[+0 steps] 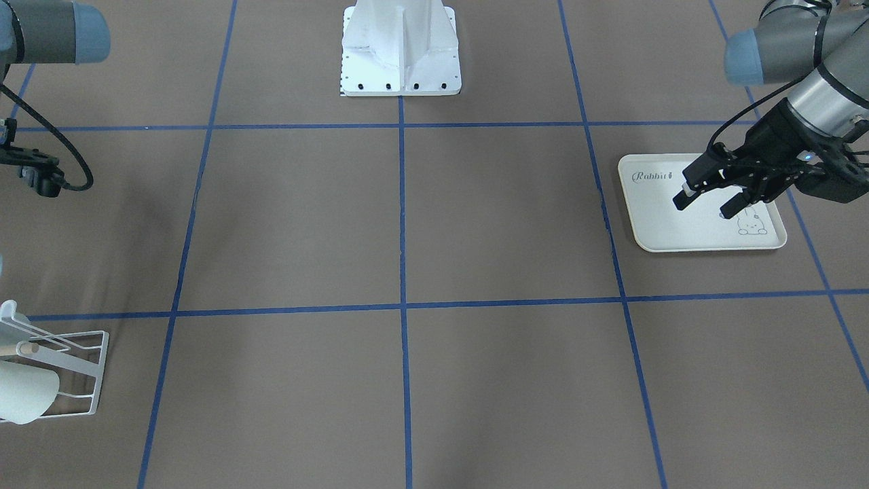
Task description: Transfer IKEA cup to right arm and place on rack
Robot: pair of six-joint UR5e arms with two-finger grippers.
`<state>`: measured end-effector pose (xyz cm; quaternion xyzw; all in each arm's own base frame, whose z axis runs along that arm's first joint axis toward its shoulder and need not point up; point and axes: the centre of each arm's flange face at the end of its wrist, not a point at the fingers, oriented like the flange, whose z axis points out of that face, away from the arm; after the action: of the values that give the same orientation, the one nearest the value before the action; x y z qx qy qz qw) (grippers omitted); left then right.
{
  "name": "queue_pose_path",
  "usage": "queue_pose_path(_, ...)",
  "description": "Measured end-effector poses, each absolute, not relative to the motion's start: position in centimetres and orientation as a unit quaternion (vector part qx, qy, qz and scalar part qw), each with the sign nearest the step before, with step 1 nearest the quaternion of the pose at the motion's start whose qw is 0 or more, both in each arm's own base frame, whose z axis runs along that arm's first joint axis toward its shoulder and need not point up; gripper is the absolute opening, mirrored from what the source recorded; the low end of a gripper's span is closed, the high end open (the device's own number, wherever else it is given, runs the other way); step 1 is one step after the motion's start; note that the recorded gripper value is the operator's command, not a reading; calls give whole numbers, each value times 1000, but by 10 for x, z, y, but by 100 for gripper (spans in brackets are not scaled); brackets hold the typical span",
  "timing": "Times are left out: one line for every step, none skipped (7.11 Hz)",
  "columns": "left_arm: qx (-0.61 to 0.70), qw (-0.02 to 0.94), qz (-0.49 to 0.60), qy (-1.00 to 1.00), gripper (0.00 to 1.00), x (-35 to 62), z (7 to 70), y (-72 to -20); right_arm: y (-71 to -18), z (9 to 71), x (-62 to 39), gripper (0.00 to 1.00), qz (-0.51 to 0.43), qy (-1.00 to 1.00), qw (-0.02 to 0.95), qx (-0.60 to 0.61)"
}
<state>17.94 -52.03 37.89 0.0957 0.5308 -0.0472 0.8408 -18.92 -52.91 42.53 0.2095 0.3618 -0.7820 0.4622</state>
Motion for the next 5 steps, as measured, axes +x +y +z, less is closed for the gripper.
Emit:
queue_pose_path(96, 840, -47, 531, 100, 179, 378, -520, -526, 433, -198, 51, -787, 376, 451, 192)
queue_pose_path(96, 840, -46, 532, 100, 179, 377, -519, -522, 439, -207, 51, -790, 384, 443, 181)
queue_pose_path(96, 840, -46, 533, 100, 179, 376, -519, -519, 447, -218, 51, -792, 391, 436, 172)
queue_pose_path(96, 839, -46, 533, 100, 179, 376, -519, -517, 453, -228, 51, -794, 396, 431, 165)
queue_pose_path(97, 839, -45, 534, 100, 179, 375, -519, -515, 457, -235, 52, -794, 399, 428, 161)
